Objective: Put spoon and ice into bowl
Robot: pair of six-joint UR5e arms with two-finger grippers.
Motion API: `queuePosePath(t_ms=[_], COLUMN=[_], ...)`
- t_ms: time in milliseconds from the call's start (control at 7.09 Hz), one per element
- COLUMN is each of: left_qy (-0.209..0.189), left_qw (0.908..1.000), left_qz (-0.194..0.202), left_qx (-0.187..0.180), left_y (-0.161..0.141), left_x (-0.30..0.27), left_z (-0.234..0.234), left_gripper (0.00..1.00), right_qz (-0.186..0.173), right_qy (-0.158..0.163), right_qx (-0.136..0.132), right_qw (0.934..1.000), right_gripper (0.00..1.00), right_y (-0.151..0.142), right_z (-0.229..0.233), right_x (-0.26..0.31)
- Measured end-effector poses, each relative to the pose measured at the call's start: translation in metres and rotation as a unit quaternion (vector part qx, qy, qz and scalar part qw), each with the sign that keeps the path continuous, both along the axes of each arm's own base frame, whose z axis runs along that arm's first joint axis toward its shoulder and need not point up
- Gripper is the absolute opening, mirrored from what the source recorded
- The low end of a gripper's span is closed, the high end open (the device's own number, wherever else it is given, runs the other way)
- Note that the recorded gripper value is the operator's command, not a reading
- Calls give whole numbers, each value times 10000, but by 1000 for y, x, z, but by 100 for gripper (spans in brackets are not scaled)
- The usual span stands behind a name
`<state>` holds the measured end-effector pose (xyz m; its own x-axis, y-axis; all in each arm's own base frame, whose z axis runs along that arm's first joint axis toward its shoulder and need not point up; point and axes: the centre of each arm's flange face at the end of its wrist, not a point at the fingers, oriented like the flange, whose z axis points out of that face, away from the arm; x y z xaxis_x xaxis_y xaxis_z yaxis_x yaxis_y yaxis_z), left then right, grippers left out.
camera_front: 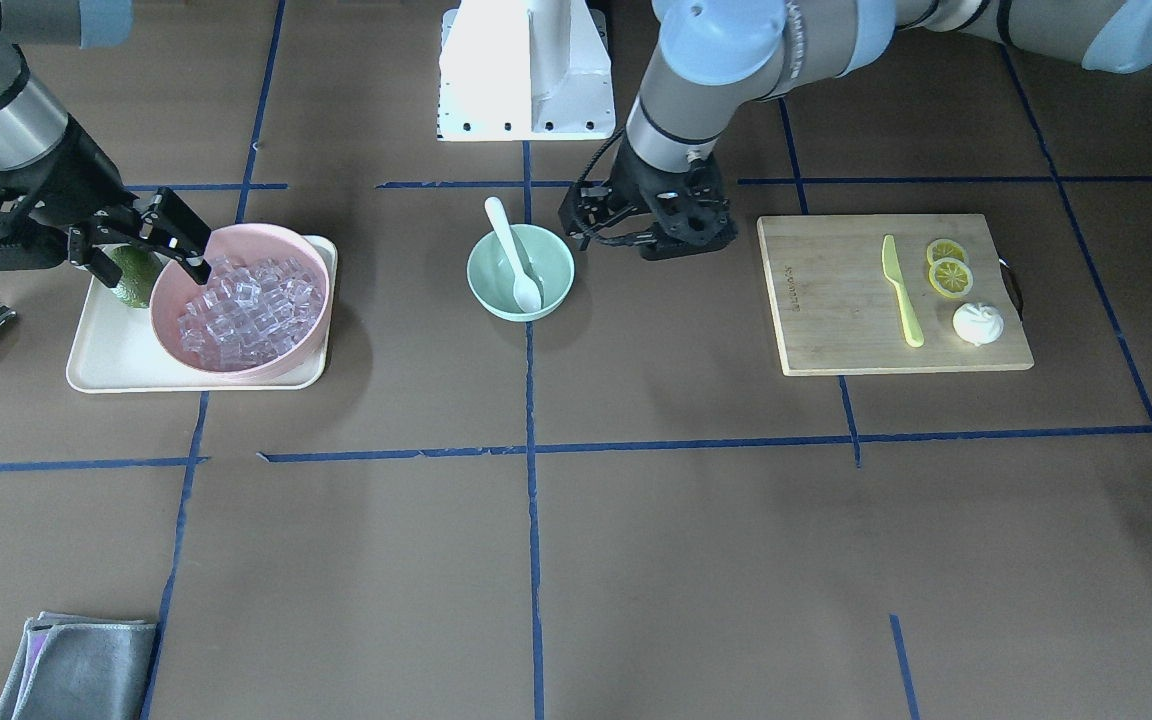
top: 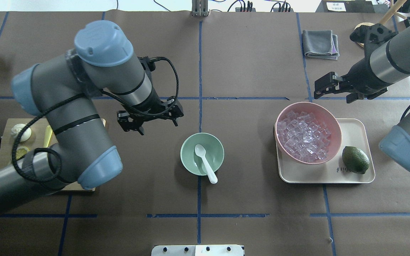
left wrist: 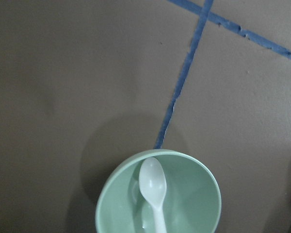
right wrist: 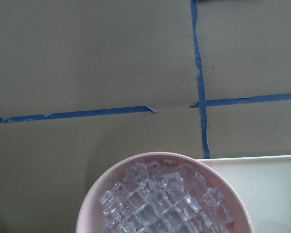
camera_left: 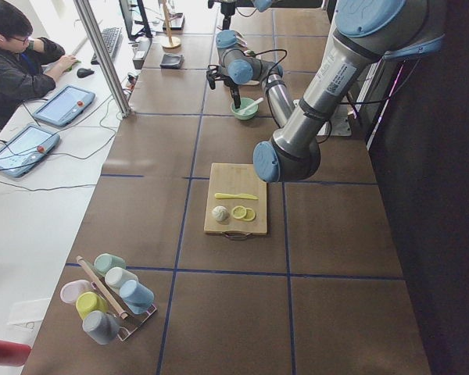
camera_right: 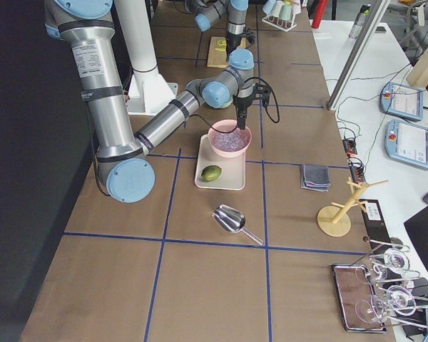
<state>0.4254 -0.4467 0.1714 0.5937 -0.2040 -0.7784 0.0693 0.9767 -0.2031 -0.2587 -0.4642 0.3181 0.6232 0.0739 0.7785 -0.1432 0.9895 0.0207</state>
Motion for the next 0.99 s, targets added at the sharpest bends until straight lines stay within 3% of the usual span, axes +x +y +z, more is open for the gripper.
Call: queuePosePath(t_ms=[423, 987], left_qy=[-141, -239], left_qw=[9988, 9981], left_qz=[132, 136], left_qx=[442, 556], left_y=[-2, -2], left_x=[-115, -159], left_z=[54, 86], left_gripper=[100, 100], right_qz=[-141, -361], right_qy=[100, 381], right_qx=[182, 209], right_qw=[9997, 9984], right_gripper=[100, 99], right_y=[31, 51], right_z=[15, 40], right_x=[-45, -84])
